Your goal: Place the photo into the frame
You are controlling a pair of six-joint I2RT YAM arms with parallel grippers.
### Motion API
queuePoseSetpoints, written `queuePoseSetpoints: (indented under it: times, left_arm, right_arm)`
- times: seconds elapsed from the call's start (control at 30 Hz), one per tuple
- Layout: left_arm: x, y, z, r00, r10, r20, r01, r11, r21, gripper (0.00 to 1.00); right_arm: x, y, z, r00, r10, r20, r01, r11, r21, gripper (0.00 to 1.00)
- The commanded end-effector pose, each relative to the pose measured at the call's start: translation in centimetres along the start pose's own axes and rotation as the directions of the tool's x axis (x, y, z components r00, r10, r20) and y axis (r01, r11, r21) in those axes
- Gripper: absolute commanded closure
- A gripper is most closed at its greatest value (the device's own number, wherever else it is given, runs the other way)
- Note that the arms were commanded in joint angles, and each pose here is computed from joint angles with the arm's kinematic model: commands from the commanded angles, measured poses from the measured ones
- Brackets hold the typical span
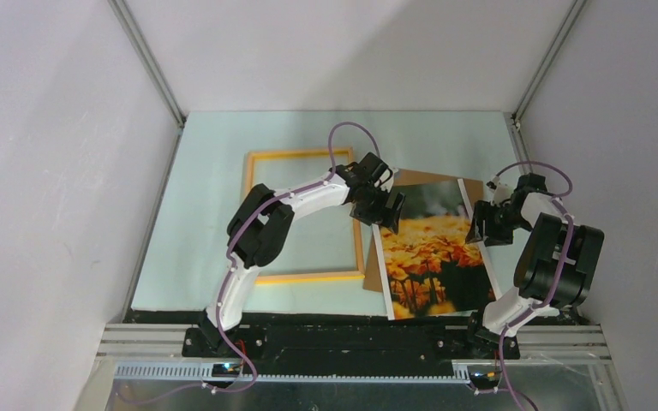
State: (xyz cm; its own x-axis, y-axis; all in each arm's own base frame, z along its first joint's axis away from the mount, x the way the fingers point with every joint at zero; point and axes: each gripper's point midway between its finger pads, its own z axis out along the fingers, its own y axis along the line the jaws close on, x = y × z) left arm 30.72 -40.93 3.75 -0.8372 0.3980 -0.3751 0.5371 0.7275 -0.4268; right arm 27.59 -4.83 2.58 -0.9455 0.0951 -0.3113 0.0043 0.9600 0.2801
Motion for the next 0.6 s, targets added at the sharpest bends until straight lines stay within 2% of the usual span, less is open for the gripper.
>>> queuePoseSetpoints:
  times: [0.0,0.3,0.57]
  left_arm:
    - [-0.1,-0.4,0.3,1.0,0.021,-0.008,-0.021,0.999,0.028,0.0]
    - [-0.7,-0.9,-0.2,0.999,0.045,0.009,-0.045,0.998,0.05,0.0]
    - [-1.2,-0.9,-1.0,0.997,0.07,0.031,-0.071,0.996,0.045,0.0]
  right_arm:
    - [-1.7,1.8,-1.3,0.998,-0.015,0.053,0.02,0.994,-0.105,0.39]
    - [-2.8,3.9,-2.7,0.995,0.02,0.093,0.005,0.966,-0.26,0.54]
    - [-3.2,4.1,-3.5,0.993,0.057,0.108,-0.018,0.945,-0.328,0.62]
